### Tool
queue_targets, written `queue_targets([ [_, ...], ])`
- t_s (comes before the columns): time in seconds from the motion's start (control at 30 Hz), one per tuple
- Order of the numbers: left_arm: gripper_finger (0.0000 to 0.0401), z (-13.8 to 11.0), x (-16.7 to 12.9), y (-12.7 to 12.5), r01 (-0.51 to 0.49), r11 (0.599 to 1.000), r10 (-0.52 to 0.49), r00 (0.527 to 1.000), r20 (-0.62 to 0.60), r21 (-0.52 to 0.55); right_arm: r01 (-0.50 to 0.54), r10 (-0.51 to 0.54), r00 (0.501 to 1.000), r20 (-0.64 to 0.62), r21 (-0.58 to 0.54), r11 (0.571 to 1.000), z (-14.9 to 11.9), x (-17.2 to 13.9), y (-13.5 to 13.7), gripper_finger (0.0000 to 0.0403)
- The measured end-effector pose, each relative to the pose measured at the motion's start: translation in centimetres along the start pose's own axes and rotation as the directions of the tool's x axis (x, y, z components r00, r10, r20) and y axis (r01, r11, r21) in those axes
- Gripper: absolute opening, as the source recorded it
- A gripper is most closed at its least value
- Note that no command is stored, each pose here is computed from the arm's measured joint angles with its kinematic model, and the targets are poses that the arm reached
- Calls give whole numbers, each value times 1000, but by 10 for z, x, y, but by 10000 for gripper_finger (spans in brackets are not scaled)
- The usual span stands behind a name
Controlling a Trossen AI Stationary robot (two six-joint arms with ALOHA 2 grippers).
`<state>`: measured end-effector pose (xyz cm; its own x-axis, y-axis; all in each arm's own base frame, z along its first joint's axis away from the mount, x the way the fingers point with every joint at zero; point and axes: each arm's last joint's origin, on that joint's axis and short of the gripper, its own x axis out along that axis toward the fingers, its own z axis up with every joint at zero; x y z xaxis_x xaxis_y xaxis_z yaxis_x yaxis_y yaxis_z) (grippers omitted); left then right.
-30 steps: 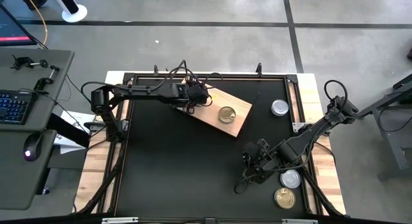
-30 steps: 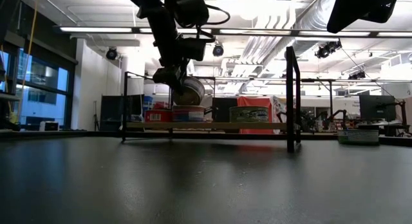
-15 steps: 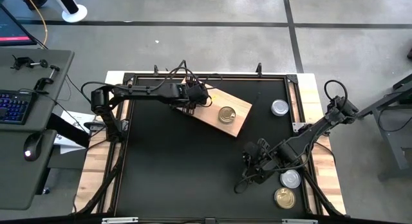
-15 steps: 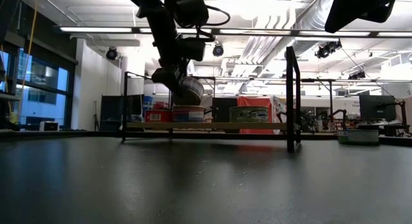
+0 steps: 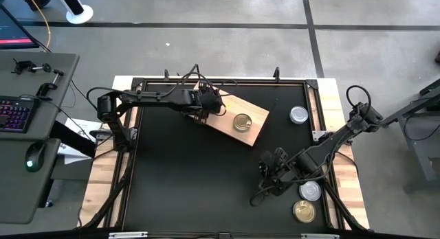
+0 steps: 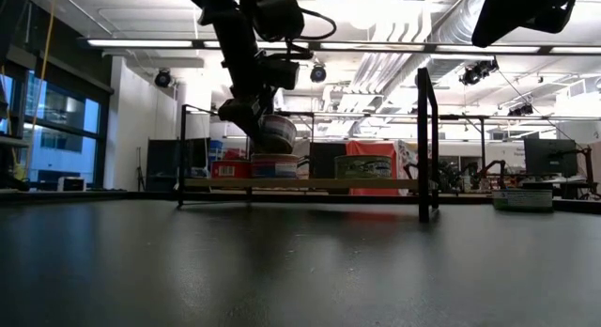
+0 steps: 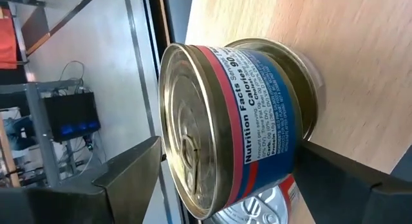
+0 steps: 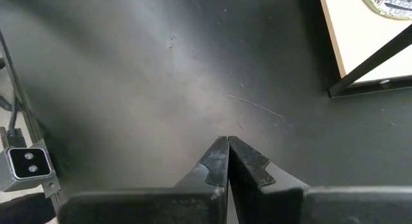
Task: Stack canned seafood by type on shelf
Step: Stack the blue-pink tuna can on top of the blue-pink tuna can on the shelf, then put the top green tuna can on the shelf
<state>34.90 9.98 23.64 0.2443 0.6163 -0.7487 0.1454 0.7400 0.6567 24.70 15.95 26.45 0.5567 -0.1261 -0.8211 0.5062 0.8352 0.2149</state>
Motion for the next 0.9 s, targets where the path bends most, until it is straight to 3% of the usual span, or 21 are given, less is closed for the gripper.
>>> queue_targets([
  [0.57, 329, -4, 1, 7, 17, 999, -17, 1000, -8, -44, -23, 23, 1000, 11, 4, 1000, 1, 0, 2, 0],
  [0.7, 329, -5, -2, 1, 40, 999, -41, 999, -31, -12, -25, 25, 1000, 13, 2, 1000, 1, 0, 3, 0],
  [0.9, 329, -9, -26, -8, 94, 995, -95, 995, -36, -22, -89, 87, 995, -39, -75, 993, 2, -12, 0, 0],
])
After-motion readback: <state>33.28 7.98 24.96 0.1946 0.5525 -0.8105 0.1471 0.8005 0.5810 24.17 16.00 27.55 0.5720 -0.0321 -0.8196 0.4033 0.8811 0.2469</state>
